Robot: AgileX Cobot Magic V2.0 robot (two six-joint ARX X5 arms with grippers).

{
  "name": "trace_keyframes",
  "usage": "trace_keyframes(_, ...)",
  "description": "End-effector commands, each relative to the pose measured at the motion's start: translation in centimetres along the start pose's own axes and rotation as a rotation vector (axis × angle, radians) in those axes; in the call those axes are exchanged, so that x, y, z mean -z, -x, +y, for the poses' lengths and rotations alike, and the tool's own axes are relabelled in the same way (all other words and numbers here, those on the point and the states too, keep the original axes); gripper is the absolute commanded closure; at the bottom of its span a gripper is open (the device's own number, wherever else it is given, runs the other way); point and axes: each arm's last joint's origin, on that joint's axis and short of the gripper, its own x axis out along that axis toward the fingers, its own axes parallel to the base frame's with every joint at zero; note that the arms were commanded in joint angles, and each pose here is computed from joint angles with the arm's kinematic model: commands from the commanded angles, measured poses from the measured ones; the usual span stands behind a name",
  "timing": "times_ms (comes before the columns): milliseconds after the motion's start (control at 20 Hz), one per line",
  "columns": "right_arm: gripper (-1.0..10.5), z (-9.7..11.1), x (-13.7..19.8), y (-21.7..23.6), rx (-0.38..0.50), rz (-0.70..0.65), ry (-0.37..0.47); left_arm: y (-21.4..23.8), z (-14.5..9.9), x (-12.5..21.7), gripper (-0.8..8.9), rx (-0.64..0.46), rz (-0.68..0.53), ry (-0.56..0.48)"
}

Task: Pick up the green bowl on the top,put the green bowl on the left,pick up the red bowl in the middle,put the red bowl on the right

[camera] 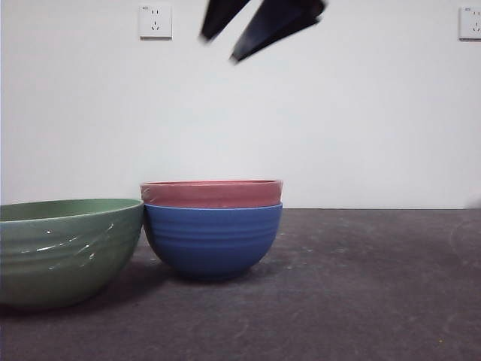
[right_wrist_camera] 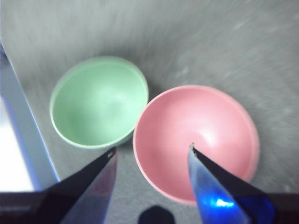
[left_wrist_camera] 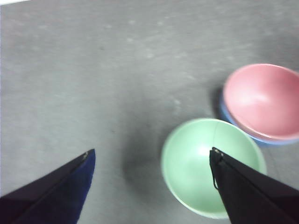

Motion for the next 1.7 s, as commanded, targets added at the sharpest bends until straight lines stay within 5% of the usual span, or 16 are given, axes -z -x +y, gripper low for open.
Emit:
trace_keyframes(50,6.9,1.0,0.3,-3.1,-0.030,0.090,0.065,-0.2,-0.1,0.3,4.04,0.033,0.040,-0.016)
trace_keyframes(600,7.0,1.8,2.4,-11.5,-0.036,0.299,0.115,-0.2,0.0,0.8,4.04,0.026,0.096,0.001)
trace_keyframes(700,7.8,1.7,2.5,-11.9,-0.036,0.300,0.114,-0.2,0.0,0.8,4.04,0.026,0.096,0.001)
trace_keyframes(1000,9.6,1.7,2.5,-12.0,-0.036,0.299,0.114,-0.2,0.0,0.8,4.05,0.026,0.096,0.001)
trace_keyframes(1700,9.6,2.3,0.9,-7.9,-0.006,0.185,0.135,-0.7,-0.2,0.0,4.05,0.030,0.046,0.006)
